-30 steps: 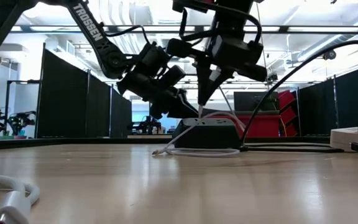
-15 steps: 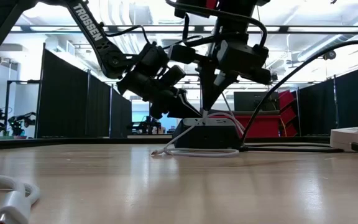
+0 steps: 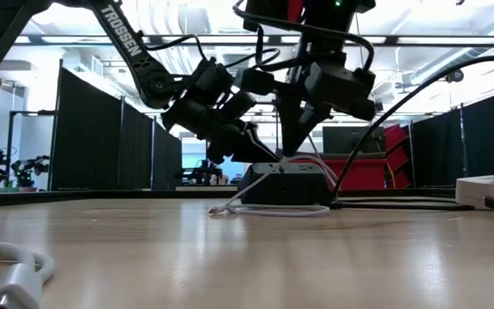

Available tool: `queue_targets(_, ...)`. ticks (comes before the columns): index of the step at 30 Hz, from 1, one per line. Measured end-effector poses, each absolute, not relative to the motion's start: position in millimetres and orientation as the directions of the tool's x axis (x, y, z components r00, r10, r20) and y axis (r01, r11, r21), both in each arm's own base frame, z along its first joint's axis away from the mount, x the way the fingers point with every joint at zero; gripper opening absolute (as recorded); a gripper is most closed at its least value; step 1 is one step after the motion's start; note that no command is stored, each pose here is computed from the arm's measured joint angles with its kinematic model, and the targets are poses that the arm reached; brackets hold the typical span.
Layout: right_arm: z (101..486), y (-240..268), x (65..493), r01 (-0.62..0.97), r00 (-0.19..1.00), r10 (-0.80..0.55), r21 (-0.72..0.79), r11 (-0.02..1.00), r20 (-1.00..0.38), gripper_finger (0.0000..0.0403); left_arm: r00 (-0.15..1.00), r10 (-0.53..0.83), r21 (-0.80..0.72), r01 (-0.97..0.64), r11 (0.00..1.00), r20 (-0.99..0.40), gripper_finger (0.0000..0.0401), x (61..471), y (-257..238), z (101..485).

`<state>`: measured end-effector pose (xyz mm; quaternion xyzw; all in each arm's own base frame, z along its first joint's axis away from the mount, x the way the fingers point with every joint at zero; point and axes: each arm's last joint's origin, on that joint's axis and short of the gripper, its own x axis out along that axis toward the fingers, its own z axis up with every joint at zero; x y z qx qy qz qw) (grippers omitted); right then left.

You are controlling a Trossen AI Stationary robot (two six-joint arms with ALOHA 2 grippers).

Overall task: Insert USB
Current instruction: Insert the purple charger cable into the black outlet extension

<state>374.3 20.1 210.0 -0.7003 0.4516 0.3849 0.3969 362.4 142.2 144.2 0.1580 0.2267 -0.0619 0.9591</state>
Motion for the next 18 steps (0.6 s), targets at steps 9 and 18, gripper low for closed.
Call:
queue_targets(9,207.3,19.8,377.7,-0.923,0.339,-0.333,-0.244,-0.297,-0.88,0.0,0.89,-0.047,0.275,0.19,0.942,-0.454,0.0067,362.4,142.2,144.2)
queue_targets(18,206.8,15.8,378.4,-0.923,0.342,-0.329,-0.249,-0.293,-0.88,0.0,0.888,-0.048,0.269,0.19,0.944,-0.458,0.007,362.2,142.1,143.8)
